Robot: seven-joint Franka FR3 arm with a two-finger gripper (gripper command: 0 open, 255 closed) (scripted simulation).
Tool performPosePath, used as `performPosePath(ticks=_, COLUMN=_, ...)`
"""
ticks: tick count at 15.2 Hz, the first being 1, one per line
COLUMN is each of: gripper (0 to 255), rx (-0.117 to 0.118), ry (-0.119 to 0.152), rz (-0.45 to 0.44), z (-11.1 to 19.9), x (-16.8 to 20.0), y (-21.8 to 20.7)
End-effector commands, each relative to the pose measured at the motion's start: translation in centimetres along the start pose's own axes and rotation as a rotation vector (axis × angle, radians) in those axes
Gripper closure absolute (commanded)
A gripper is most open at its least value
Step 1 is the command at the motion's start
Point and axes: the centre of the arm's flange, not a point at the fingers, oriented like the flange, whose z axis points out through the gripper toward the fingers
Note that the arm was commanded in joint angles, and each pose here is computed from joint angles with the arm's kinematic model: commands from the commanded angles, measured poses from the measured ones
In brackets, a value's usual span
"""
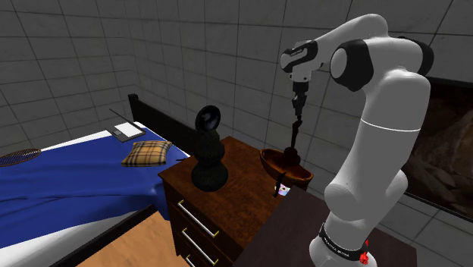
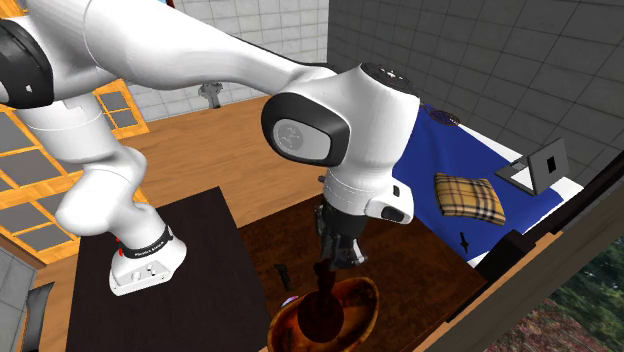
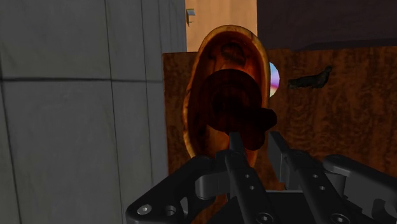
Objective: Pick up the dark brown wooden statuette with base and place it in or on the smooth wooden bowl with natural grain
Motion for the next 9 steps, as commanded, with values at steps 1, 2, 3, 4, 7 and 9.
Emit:
performPosePath(ticks=1, gripper=255, rx=-0.001, ry=0.001, rz=0.000, z=0.97, x=0.12, y=0.03)
performPosePath(ticks=2, gripper=255, rx=-0.001, ry=0.001, rz=0.000, z=1.17, x=0.15, y=0.03)
performPosePath(ticks=3, gripper=255, rx=-0.001, ry=0.001, rz=0.000, z=1.17, x=0.15, y=0.03)
performPosePath(ticks=4, gripper=255, rx=-0.001, ry=0.001, rz=0.000, z=1.17, x=0.15, y=0.03)
performPosePath(ticks=7, gripper=255, rx=-0.001, ry=0.001, rz=0.000, z=1.17, x=0.15, y=0.03)
performPosePath(ticks=9, gripper=255, rx=-0.001, ry=0.001, rz=0.000, z=1.17, x=0.15, y=0.03)
